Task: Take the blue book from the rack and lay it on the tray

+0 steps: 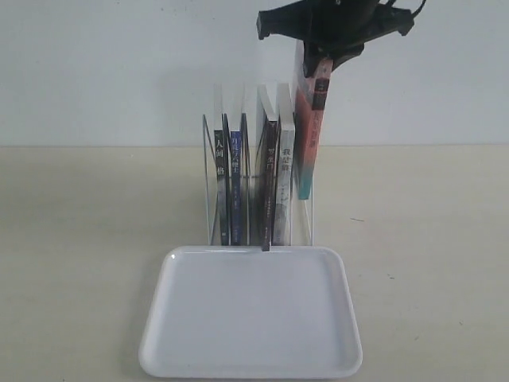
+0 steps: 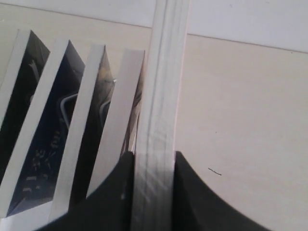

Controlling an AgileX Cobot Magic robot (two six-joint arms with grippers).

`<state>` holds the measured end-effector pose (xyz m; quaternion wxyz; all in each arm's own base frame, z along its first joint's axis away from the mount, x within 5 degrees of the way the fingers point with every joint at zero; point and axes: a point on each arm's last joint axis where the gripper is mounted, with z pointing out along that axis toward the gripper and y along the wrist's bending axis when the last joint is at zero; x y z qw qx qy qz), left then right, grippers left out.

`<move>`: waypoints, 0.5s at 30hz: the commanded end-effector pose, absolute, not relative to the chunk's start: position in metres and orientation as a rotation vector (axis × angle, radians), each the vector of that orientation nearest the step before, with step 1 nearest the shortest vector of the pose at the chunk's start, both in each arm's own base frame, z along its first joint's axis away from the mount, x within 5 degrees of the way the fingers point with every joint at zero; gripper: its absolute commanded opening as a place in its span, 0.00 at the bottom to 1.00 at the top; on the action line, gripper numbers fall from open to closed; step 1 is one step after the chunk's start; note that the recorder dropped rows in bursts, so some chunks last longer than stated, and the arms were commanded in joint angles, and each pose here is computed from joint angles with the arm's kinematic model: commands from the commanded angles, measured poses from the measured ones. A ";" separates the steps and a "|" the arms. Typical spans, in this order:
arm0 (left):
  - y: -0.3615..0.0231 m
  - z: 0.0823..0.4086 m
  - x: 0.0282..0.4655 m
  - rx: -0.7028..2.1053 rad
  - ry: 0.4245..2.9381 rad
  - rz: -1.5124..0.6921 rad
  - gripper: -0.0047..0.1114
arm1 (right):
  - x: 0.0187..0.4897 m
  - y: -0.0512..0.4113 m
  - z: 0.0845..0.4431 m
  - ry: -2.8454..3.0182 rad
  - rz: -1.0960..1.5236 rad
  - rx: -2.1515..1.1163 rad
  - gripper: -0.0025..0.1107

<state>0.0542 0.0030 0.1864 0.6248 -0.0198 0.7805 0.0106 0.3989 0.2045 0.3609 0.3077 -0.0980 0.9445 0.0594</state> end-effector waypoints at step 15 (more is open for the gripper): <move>0.003 0.186 0.054 -0.034 1.789 0.023 0.09 | 0.418 0.215 0.322 2.555 0.119 -0.279 0.46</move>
